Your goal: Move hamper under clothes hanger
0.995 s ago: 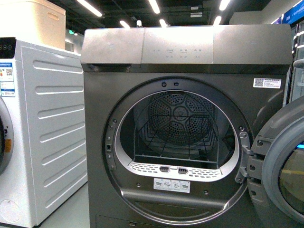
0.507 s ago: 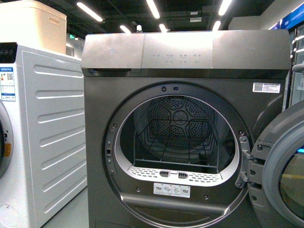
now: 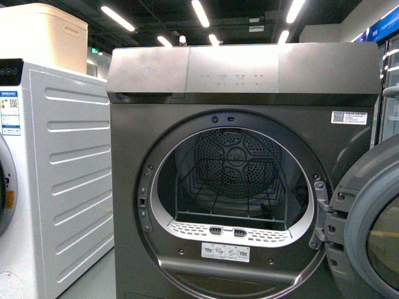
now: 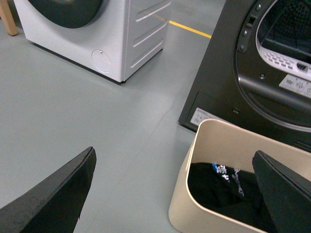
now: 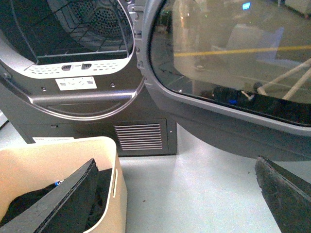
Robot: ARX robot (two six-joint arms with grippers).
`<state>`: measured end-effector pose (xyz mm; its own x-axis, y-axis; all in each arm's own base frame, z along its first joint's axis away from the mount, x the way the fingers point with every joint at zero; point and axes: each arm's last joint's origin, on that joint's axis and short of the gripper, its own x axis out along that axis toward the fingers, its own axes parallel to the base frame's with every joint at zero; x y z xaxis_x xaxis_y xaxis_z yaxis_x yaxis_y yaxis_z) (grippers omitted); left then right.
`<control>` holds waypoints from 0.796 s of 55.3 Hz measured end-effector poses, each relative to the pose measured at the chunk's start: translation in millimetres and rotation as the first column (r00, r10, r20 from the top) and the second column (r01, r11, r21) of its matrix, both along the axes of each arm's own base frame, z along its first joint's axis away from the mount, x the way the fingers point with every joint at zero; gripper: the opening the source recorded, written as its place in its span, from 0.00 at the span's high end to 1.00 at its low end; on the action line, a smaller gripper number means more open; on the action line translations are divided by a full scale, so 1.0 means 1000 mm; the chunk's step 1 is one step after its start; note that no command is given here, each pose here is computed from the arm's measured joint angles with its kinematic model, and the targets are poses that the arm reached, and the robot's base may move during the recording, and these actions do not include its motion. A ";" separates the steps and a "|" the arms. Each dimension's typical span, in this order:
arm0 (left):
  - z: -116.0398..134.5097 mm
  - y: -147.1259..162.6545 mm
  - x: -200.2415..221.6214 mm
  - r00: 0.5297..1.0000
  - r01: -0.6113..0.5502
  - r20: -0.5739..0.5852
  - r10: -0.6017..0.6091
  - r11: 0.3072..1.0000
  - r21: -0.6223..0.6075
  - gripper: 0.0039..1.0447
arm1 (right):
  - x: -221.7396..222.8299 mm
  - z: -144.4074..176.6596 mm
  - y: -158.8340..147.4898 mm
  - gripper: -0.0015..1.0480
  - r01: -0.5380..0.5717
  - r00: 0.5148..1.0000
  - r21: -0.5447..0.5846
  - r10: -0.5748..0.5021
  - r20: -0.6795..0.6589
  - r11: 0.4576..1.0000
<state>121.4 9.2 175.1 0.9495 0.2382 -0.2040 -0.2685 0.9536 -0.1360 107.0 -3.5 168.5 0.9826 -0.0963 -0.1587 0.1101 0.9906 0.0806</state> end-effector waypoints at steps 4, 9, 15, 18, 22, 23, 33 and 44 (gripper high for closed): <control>0.017 0.007 0.020 1.000 -0.018 0.013 0.018 1.000 -0.005 0.06 | 0.015 0.008 -0.002 0.08 -0.014 1.000 0.022 0.015 -0.006 1.000; 0.031 0.011 0.056 1.000 -0.004 -0.011 0.004 1.000 0.009 0.06 | 0.040 0.021 -0.006 0.08 -0.044 0.999 0.030 0.044 0.004 0.999; 0.029 0.004 0.103 0.991 0.076 -0.112 -0.072 0.996 0.035 0.06 | 0.085 0.029 -0.012 0.08 -0.084 0.995 0.050 0.086 -0.041 0.995; 0.022 -0.003 0.131 0.979 0.122 -0.170 -0.114 0.992 0.040 0.06 | 0.112 0.028 -0.016 0.08 -0.092 0.992 0.059 0.097 -0.084 0.994; 0.016 -0.011 0.156 0.971 0.151 -0.197 -0.138 0.987 0.051 0.06 | 0.138 0.025 -0.019 0.08 -0.095 0.987 0.060 0.102 -0.125 0.994; 0.014 -0.013 0.163 0.967 0.161 -0.207 -0.147 0.985 0.055 0.06 | 0.145 0.024 -0.020 0.08 -0.097 0.985 0.055 0.104 -0.139 0.994; -0.016 -0.029 0.215 0.933 0.222 -0.302 -0.194 0.973 0.059 0.06 | 0.200 -0.001 -0.025 0.08 -0.126 0.955 0.029 0.129 -0.266 0.992; -0.061 -0.037 0.244 0.883 0.217 -0.432 -0.180 0.975 0.038 0.06 | 0.236 -0.030 -0.026 0.08 -0.139 0.914 0.000 0.128 -0.385 0.990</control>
